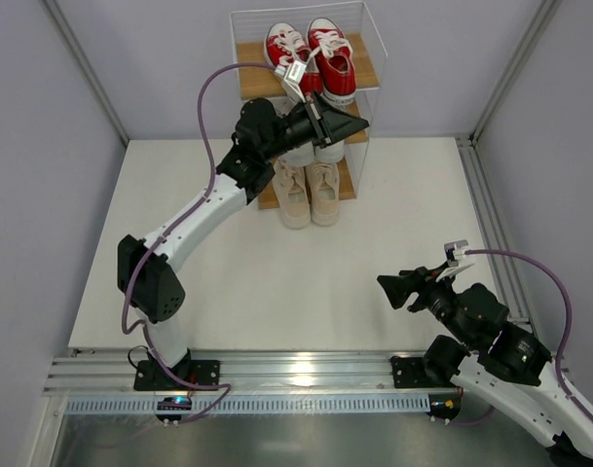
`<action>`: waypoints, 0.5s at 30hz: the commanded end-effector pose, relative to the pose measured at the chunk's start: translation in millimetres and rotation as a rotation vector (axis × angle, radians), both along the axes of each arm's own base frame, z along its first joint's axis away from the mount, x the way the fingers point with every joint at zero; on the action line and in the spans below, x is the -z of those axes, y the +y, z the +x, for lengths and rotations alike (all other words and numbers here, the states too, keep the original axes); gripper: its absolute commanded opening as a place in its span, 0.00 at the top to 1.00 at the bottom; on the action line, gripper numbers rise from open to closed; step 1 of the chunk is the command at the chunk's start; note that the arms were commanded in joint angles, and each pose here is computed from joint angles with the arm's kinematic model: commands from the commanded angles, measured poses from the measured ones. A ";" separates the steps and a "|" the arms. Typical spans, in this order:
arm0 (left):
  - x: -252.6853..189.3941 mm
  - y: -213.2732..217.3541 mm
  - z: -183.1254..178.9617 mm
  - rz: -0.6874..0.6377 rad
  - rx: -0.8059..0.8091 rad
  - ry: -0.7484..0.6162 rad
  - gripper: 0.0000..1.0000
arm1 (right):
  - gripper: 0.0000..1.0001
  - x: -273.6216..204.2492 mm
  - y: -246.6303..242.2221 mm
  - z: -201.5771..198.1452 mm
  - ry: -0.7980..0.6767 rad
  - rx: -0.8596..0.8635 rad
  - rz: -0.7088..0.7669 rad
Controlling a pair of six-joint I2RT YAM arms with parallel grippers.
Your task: Place and organize the shoes onto the shoe shelf
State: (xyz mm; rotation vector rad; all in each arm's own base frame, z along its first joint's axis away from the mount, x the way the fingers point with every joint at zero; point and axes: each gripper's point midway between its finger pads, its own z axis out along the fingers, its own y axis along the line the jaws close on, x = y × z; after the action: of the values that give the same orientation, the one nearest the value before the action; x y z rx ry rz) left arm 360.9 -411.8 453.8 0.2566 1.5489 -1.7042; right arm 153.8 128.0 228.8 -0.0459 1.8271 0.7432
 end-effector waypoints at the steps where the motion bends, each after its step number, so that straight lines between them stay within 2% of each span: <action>1: -24.3 19.3 10.0 0.034 -0.199 -0.063 1.00 | 0.32 -10.4 -0.3 1.8 -0.025 0.005 0.010; 6: -0.6 30.1 31.9 0.113 -0.365 -0.056 0.99 | 0.32 -12.3 1.6 1.8 -0.030 -0.003 0.014; 15: 15.5 32.3 68.5 0.144 -0.443 -0.045 1.00 | 0.32 -17.0 -4.6 -2.2 -0.039 0.003 0.022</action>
State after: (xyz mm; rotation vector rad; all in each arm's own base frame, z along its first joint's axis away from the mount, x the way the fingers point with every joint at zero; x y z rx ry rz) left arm 412.5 -386.9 431.7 0.0423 1.5878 -1.3024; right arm 153.9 127.7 227.0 -0.0490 1.8346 0.7357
